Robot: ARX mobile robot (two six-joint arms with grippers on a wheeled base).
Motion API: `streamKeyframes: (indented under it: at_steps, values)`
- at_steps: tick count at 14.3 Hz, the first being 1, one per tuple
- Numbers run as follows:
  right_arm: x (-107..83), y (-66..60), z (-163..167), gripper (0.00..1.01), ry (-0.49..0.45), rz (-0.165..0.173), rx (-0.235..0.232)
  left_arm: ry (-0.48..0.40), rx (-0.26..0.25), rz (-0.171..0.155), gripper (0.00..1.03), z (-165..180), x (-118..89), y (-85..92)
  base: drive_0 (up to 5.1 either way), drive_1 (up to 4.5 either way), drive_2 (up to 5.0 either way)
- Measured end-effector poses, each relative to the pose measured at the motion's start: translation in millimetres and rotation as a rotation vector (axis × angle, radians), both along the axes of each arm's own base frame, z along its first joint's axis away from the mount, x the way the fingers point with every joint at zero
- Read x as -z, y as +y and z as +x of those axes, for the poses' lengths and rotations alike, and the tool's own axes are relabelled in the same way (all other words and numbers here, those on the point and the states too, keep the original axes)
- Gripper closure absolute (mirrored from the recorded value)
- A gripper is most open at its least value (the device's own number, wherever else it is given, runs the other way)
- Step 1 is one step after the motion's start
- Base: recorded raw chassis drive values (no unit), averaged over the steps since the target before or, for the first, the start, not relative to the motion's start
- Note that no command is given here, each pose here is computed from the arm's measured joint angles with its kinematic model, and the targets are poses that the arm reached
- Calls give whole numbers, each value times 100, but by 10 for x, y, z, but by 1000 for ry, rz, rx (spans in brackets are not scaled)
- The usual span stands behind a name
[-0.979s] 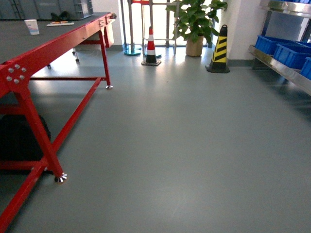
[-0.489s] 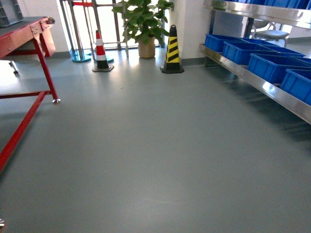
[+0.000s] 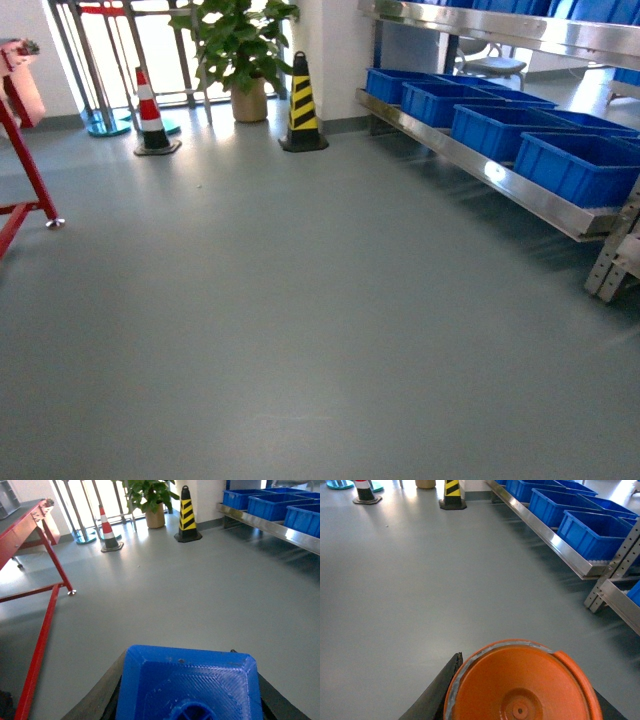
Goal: Sort blue parts and orange caps into right shelf containers
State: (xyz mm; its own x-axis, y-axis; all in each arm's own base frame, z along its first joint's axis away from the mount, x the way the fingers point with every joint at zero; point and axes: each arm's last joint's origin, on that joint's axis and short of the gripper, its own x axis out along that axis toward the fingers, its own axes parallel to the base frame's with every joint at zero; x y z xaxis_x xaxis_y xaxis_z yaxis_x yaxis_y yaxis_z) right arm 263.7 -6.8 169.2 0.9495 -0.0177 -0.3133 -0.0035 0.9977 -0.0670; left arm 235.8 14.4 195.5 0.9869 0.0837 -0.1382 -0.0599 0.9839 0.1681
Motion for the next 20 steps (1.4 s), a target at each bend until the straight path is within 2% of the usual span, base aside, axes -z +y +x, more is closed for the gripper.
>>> streamKeyframes:
  at_steps: [20]
  values:
    - [0, 0, 0, 57, 0, 0, 0, -1, -2, 0, 58, 0, -1, -1, -7, 402, -416]
